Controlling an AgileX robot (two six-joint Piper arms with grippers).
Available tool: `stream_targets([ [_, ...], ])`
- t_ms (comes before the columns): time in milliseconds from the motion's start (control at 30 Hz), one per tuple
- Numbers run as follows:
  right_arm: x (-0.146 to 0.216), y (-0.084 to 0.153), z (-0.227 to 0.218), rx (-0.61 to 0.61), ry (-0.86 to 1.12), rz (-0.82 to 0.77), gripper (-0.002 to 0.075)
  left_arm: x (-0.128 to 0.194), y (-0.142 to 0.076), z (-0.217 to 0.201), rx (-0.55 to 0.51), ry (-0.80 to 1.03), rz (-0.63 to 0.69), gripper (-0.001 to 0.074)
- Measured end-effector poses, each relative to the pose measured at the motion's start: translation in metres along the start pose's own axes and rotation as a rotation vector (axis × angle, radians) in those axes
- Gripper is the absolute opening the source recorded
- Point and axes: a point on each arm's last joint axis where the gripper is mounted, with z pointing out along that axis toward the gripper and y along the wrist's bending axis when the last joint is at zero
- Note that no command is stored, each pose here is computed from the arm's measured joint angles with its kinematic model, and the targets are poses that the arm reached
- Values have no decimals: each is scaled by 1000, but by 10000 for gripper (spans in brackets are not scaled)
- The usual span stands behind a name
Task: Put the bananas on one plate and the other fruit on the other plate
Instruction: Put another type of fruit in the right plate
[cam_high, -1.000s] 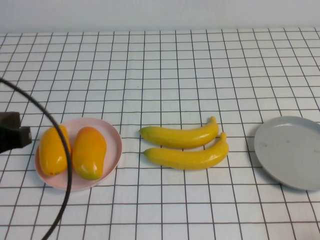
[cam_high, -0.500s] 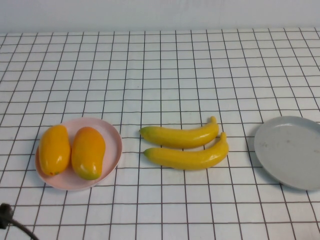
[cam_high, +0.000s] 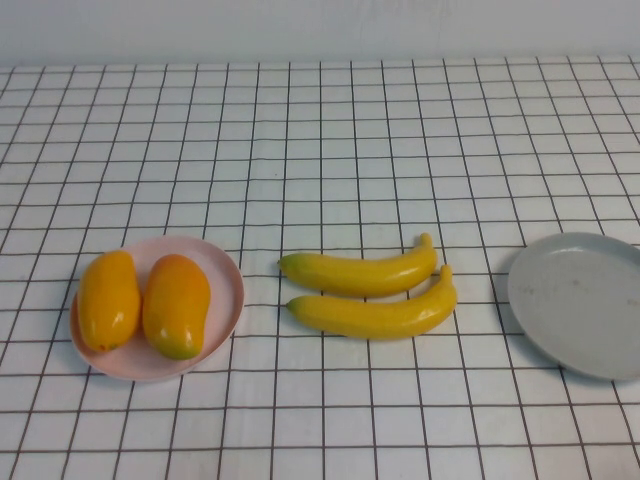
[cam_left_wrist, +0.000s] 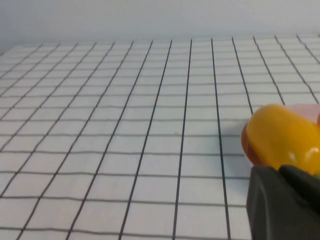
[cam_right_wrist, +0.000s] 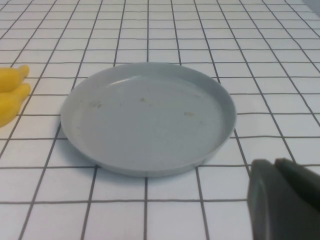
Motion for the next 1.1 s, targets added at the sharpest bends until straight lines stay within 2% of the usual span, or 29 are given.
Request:
stream_targets([
  [267,0,0,0,0,0,0,-16,17,-2,-1,38,170,37,-3],
  [1100,0,0,0,-1,-5,3,-17,16,-2,-1,41,167,48,-4],
])
